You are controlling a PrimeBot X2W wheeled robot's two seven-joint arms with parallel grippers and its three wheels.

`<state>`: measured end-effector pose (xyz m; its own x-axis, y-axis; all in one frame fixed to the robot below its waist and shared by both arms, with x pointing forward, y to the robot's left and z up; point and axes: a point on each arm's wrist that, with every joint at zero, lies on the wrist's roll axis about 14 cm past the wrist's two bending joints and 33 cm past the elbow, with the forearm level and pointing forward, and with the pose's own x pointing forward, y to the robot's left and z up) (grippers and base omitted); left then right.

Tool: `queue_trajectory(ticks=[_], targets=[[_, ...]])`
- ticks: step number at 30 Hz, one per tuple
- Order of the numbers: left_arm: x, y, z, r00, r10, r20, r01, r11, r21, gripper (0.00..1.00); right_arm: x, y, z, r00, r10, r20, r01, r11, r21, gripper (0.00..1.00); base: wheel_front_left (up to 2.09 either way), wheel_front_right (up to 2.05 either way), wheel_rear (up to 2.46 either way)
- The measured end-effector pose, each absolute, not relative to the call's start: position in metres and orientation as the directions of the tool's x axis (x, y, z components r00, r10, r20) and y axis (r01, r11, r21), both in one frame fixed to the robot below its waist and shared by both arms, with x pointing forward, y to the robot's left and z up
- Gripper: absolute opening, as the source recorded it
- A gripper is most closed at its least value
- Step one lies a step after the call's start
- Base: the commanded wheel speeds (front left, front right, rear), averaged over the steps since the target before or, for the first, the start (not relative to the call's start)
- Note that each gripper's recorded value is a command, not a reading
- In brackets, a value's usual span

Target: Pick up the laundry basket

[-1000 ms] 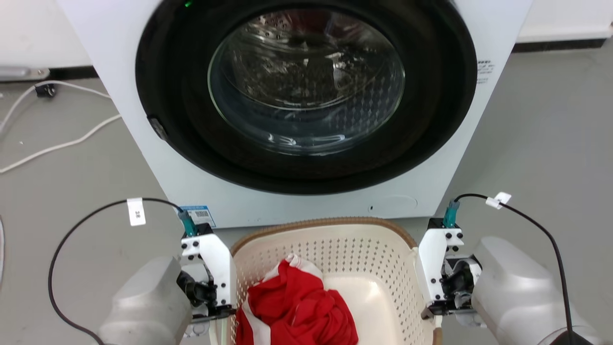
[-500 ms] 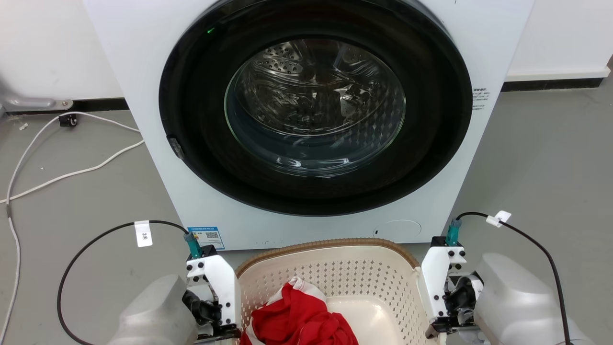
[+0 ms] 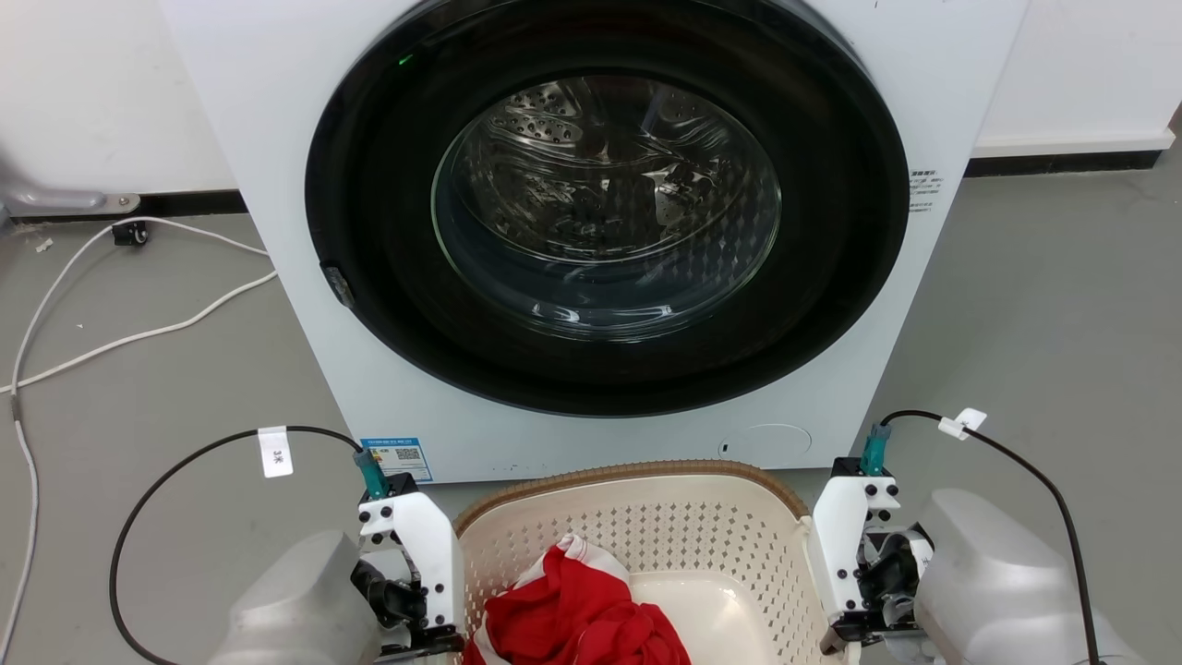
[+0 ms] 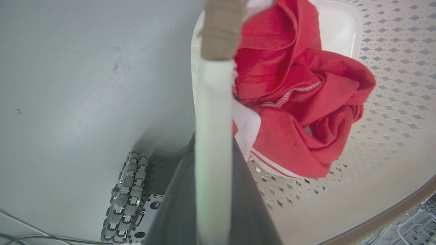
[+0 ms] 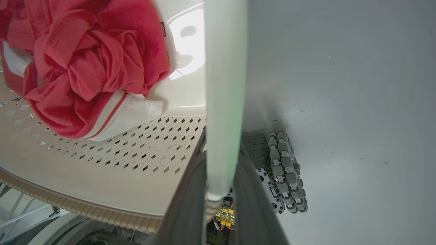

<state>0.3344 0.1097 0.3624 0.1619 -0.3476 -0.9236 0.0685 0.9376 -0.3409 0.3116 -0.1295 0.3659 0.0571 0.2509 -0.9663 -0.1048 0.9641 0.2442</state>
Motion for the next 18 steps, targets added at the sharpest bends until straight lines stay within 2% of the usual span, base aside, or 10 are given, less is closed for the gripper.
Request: queue_trajectory(ticks=[18], targets=[[0.3335,0.1099,0.3619,0.161,-0.350,-0.923,0.060,0.937,-0.345,0.00,0.3112,-0.1294,0.3650,0.052,0.250,-0.967,-0.103,0.964,0.243,0.00,0.00,0.00,0.00]])
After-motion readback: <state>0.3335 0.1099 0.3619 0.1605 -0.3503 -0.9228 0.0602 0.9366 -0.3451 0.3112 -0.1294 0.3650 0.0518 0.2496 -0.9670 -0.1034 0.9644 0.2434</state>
